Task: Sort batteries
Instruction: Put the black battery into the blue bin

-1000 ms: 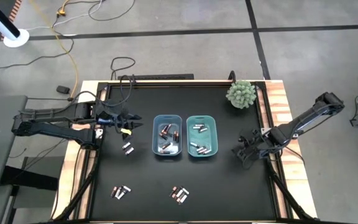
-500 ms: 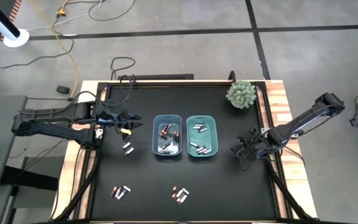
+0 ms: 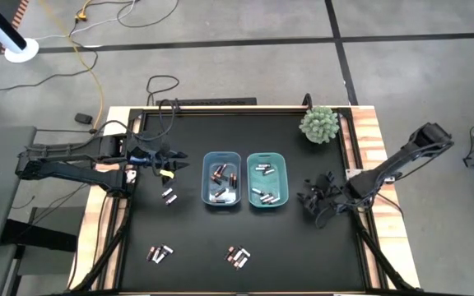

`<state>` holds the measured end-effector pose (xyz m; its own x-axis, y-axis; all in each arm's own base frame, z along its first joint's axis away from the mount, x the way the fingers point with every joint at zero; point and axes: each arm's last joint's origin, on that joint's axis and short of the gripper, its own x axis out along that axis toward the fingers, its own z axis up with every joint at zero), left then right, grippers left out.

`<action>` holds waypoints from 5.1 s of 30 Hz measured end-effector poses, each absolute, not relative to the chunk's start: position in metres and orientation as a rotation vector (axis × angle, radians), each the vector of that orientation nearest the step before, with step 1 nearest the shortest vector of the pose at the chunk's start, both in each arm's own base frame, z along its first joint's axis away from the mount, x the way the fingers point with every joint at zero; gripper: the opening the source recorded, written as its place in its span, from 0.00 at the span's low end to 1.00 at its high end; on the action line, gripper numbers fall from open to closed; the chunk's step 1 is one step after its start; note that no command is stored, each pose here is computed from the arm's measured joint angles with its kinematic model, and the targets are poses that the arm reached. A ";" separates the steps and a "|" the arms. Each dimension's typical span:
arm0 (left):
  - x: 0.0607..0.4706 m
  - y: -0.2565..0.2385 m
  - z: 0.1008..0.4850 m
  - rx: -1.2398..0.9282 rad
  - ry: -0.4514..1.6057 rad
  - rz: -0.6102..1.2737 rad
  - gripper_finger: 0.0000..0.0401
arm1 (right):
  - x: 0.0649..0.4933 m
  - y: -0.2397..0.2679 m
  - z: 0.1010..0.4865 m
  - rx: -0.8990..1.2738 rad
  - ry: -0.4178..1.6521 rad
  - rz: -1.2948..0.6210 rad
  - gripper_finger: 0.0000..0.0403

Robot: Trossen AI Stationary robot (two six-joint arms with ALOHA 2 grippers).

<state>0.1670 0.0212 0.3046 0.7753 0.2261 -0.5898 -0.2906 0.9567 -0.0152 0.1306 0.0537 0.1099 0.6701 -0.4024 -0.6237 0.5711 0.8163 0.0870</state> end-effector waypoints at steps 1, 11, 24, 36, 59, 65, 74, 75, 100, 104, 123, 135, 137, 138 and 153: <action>0.167 0.021 0.305 -0.108 0.624 0.281 0.32 | 0.129 0.052 0.105 0.277 0.618 -0.547 0.82; 0.167 0.021 0.305 -0.108 0.624 0.281 0.32 | 0.119 0.042 0.079 0.138 0.582 -0.467 0.82; 0.167 0.021 0.305 -0.108 0.623 0.280 0.32 | 0.137 0.025 0.077 0.061 0.603 -0.452 0.82; 0.167 0.021 0.305 -0.108 0.624 0.281 0.32 | 0.151 -0.009 0.079 0.033 0.676 -0.287 0.82; 0.167 0.021 0.305 -0.108 0.623 0.281 0.32 | 0.173 -0.045 0.096 -0.062 0.750 -0.097 0.82; 0.167 0.021 0.305 -0.108 0.623 0.280 0.32 | 0.178 -0.047 0.101 -0.056 0.755 -0.080 0.82; 0.167 0.021 0.305 -0.108 0.624 0.280 0.32 | 0.192 -0.049 0.093 -0.006 0.796 -0.038 0.82; 0.167 0.021 0.305 -0.108 0.624 0.280 0.32 | 0.193 -0.049 0.091 0.003 0.801 -0.042 0.82; 0.167 0.021 0.305 -0.108 0.623 0.280 0.32 | 0.190 -0.048 0.089 0.084 0.863 -0.073 0.30; 0.167 0.021 0.305 -0.108 0.624 0.281 0.32 | 0.190 -0.048 0.089 0.089 0.863 -0.065 0.12; 0.167 0.021 0.305 -0.108 0.624 0.280 0.32 | 0.164 -0.040 0.110 0.300 0.944 -0.139 0.08; 0.167 0.021 0.305 -0.108 0.624 0.280 0.32 | 0.159 -0.033 0.166 0.301 1.025 -0.261 0.08; 0.167 0.021 0.305 -0.108 0.624 0.280 0.32 | 0.163 -0.032 0.183 0.294 1.009 -0.297 0.08; 0.167 0.021 0.305 -0.108 0.623 0.280 0.32 | 0.166 -0.032 0.191 0.293 1.002 -0.322 0.08; 0.167 0.021 0.305 -0.108 0.623 0.281 0.32 | 0.262 -0.046 0.316 0.172 0.786 -0.480 0.08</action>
